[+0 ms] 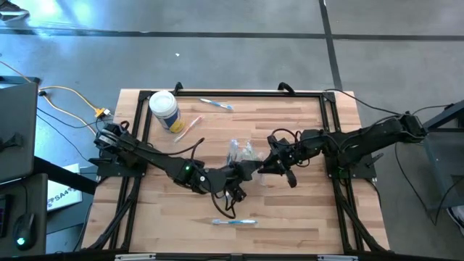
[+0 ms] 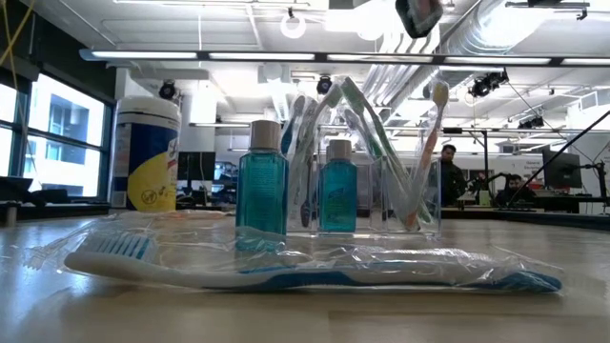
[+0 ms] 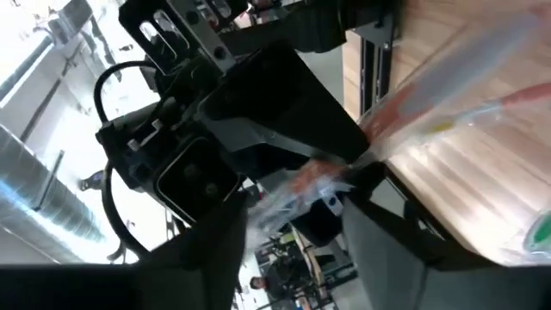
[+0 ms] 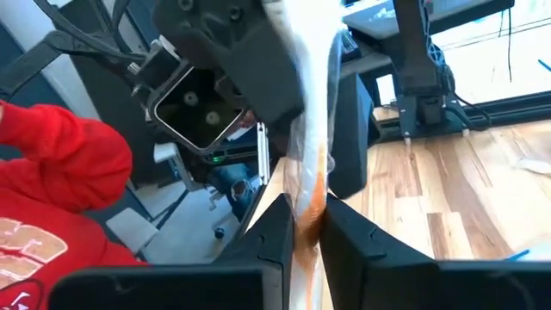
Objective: Pick & Place toothbrushing station
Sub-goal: Put the bottom orange toothbrush into the transparent organizer
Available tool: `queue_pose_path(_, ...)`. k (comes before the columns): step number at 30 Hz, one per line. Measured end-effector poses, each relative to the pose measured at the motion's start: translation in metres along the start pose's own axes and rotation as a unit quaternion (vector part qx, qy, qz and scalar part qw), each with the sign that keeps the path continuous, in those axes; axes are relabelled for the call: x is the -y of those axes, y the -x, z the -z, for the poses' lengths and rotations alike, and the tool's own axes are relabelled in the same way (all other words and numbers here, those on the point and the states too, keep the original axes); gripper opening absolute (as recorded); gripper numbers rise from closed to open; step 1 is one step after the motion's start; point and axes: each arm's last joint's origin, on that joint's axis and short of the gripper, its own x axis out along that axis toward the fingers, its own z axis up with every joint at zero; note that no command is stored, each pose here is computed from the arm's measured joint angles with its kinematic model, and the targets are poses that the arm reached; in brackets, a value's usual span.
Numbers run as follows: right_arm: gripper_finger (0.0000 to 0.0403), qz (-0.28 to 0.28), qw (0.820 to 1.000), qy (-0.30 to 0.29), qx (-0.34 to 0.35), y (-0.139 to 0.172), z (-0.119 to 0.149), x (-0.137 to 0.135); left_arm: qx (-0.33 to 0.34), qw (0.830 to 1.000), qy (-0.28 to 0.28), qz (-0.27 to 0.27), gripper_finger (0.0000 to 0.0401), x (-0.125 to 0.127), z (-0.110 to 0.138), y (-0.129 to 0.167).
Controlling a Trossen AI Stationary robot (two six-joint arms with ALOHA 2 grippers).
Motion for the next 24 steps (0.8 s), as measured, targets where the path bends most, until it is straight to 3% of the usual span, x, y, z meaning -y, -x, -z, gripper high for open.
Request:
queue_pose_path(5, 0.0012, 0.031, 0.999, 0.007, -0.003, 0.006, -0.001, 0.0, -0.046, 0.999, 0.017, 0.004, 0.024, 0.001, -0.001, 0.003)
queue_pose_path(15, 0.0012, 0.159, 0.986, 0.053, 0.024, 0.056, -0.016, -0.009, -0.243, 0.962, 0.124, -0.008, 0.0248, 0.001, 0.009, 0.008)
queue_pose_path(19, 0.0012, 0.16, 0.984, 0.083, 0.006, 0.073, -0.014, -0.017, -0.276, 0.951, 0.14, -0.002, 0.0248, 0.001, 0.025, 0.009)
queue_pose_path(24, 0.0012, 0.194, 0.977, 0.086, -0.007, 0.094, -0.01, -0.026, -0.317, 0.932, 0.178, 0.016, 0.0248, 0.005, 0.068, 0.014)
